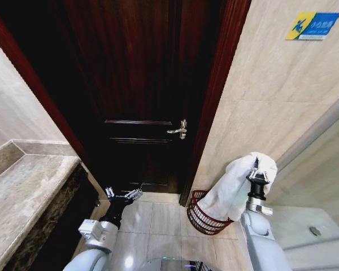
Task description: Discard the used towel into the hamper.
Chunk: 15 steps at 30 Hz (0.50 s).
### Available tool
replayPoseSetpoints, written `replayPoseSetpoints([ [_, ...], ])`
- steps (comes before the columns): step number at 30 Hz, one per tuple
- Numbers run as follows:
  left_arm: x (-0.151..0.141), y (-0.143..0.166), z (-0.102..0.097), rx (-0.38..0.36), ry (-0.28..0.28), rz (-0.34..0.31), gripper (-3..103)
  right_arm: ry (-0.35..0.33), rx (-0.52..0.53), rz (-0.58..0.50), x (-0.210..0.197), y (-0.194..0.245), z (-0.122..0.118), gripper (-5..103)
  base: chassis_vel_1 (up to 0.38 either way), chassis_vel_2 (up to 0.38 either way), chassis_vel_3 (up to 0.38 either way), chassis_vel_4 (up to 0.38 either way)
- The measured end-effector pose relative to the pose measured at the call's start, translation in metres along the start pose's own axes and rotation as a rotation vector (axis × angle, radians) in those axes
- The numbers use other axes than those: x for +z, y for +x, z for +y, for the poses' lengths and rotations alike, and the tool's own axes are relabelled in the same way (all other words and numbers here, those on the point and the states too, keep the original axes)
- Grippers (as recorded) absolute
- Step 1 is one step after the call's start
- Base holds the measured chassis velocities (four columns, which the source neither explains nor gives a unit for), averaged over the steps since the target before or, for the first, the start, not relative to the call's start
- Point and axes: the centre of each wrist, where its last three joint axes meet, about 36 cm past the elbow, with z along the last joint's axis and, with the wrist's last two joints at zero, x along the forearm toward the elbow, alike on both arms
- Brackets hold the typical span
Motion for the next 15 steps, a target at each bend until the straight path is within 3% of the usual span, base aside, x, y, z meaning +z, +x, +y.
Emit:
replayPoseSetpoints([
  [7, 0.000, 0.000, 0.000, 0.000, 0.000, 0.000, 100, -0.020, 0.009, 0.122, 0.035, 0.026, 0.009, 5, 0.000, 0.000, 0.000, 0.000],
  [15, 0.000, 0.000, 0.000, 0.000, 0.000, 0.000, 100, -0.015, 0.043, 0.174, 0.048, 0.037, 0.005, 5, 0.000, 0.000, 0.000, 0.000],
])
